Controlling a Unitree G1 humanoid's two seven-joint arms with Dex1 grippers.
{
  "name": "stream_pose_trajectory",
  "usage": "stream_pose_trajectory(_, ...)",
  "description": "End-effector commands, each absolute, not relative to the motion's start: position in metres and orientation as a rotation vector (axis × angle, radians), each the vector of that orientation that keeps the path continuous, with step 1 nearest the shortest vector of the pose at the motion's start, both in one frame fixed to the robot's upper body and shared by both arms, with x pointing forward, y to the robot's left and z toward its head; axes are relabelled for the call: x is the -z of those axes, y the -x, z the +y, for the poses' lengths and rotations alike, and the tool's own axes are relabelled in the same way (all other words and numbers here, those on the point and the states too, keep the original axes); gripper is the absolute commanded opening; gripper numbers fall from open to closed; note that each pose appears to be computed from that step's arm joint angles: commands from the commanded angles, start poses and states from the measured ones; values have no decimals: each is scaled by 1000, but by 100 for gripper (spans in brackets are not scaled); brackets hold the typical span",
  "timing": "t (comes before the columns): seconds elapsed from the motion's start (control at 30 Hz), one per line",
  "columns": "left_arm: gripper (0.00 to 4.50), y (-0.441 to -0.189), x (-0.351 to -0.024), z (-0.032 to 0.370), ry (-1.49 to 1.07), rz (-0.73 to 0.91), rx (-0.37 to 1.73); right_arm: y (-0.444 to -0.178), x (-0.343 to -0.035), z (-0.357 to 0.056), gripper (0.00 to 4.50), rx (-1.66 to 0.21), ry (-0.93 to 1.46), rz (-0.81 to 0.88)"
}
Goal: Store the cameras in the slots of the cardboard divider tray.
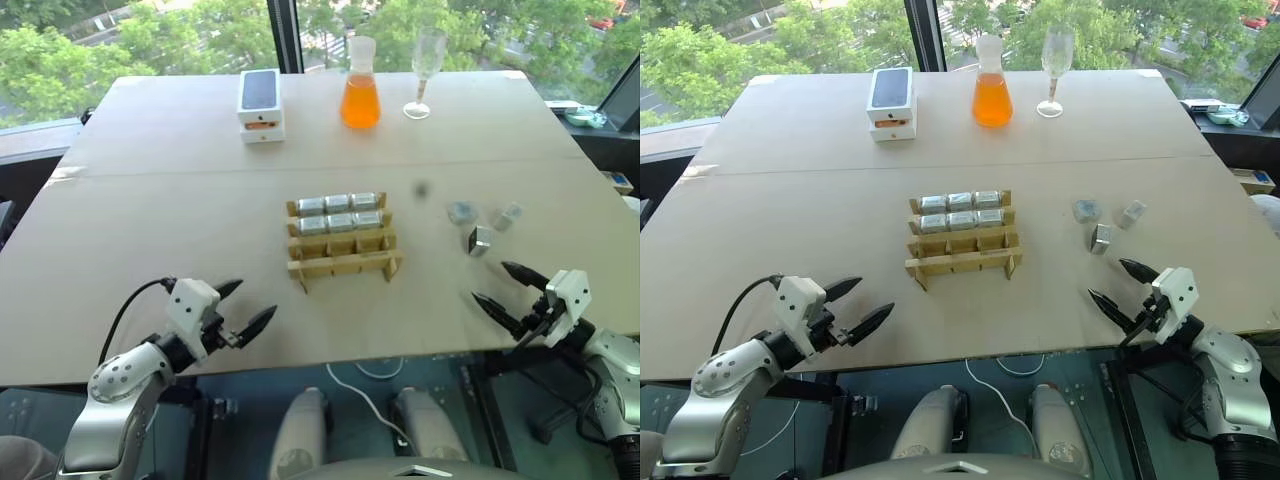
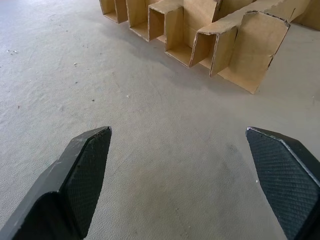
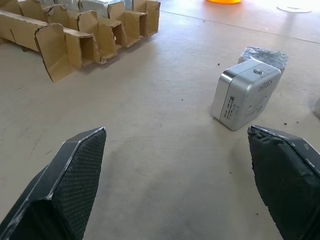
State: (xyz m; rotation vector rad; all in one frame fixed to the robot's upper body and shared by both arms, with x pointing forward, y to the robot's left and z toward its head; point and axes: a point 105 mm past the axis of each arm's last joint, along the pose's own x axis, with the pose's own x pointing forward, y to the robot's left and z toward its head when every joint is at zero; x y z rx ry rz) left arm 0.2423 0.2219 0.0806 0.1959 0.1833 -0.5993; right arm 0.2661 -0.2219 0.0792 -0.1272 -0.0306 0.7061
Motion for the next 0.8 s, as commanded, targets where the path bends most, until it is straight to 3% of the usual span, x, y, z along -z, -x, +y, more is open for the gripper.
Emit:
stream_pose_trajectory(0.03,443,-242,-91,226,-214,142,589,-267,-87,-226,450,-700,147,-56)
stream_pose_trajectory(0.57,443,-247,-97,229,-235,134,610,-270,-83,-226,450,-605,140,-38)
stream_pose_trajectory(0.8,443,-245,-135,219,-216,51,762,-281,-105,-222,450,-512,73,-93)
